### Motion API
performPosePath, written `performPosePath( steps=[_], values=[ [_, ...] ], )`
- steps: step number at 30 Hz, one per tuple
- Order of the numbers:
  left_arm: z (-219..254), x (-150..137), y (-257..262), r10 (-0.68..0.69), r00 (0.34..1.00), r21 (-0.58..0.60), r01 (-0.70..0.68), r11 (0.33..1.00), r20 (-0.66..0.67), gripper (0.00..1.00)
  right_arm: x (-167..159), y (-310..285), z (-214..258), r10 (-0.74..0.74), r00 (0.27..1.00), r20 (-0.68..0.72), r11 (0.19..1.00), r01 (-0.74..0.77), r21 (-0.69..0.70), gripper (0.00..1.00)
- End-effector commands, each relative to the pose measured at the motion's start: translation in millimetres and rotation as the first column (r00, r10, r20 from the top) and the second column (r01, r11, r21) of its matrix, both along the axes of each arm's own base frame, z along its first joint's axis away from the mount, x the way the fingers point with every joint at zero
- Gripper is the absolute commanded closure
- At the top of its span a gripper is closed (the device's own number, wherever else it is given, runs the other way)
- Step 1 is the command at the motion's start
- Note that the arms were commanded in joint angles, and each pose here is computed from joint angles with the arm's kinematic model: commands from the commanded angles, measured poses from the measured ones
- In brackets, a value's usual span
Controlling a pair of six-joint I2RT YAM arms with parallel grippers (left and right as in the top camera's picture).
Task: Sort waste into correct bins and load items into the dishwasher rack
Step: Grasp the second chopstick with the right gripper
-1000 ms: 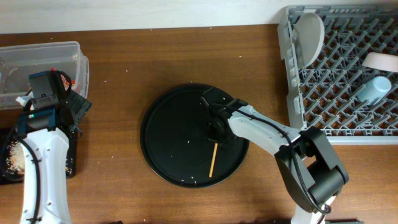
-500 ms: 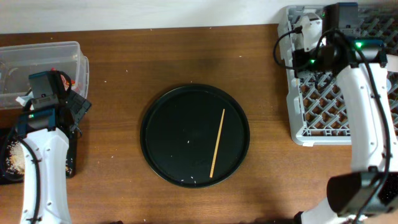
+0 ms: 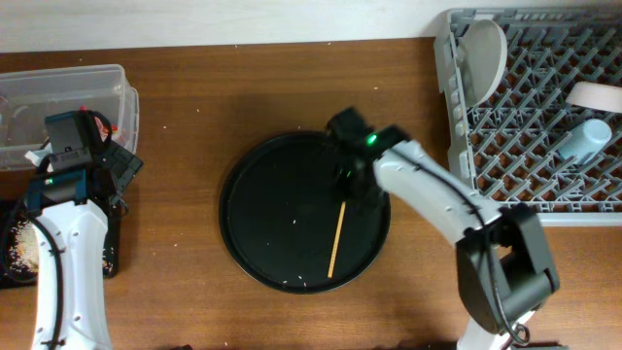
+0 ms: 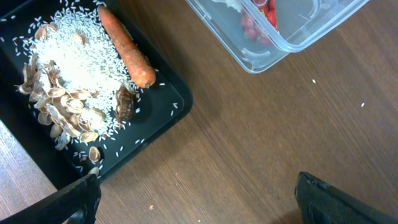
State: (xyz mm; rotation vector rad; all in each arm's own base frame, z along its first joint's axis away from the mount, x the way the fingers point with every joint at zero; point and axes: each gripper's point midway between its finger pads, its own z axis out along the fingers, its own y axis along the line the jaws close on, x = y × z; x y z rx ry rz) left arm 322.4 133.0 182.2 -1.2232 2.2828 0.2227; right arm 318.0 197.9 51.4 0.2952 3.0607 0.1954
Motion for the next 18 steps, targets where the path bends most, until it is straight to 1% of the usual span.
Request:
performPosePath(
  steps=[1,3,5,11,12,13,15,16,17,18],
  values=[
    [5.2,0.6,2.2,0.016,1.000,0.004,-0.016,1.000,0.016,0.01,-15.0,6.4,-12.9,-0.105,0.994,0.030,0.992,0.107,-0.065,0.63],
    [5.2,0.6,2.2,0.016,1.000,0.004,-0.016,1.000,0.016,0.01,-19.7,7.8,-21.7,-0.102,0.992,0.067,0.985,0.110,-0.131,0.63],
    [5.3,0.6,2.2,0.016,1.000,0.004,-0.016,1.000,0.016,0.01,-23.2,8.9,-36.1,-0.109,0.993,0.050,0.980,0.115,-0.163,0.63],
    [5.3,0.6,2.2,0.016,1.000,0.004,-0.016,1.000,0.016,0.01,-25.1,8.8,-54.2,-0.107,0.994,0.020,0.977,0.109,-0.182,0.64],
    [5.3,0.6,2.2,0.016,1.000,0.004,-0.016,1.000,0.016,0.01,-25.2,8.7,-54.2,-0.107,0.994,0.020,0.977,0.109,-0.182,0.66],
    [5.3,0.6,2.2,0.016,1.000,0.004,-0.016,1.000,0.017,0.01,-25.1,8.9,-54.2,-0.108,0.994,0.020,0.977,0.110,-0.182,0.72],
    [5.3,0.6,2.2,0.016,1.000,0.004,-0.016,1.000,0.016,0.01,-25.4,8.8,-54.4,-0.107,0.994,0.019,0.977,0.109,-0.182,0.78],
    [5.3,0.6,2.2,0.016,1.000,0.004,-0.016,1.000,0.016,0.01,-25.6,8.8,-54.4,-0.106,0.994,0.019,0.977,0.108,-0.183,0.88],
    [5.2,0.6,2.2,0.016,1.000,0.004,-0.016,1.000,0.016,0.01,-26.3,9.0,-54.3,-0.106,0.994,0.015,0.978,0.107,-0.182,0.96],
    [5.3,0.6,2.2,0.016,1.000,0.004,-0.016,1.000,0.016,0.01,-27.2,10.2,-51.7,-0.100,0.995,0.001,0.980,0.099,-0.172,0.96]
  ],
)
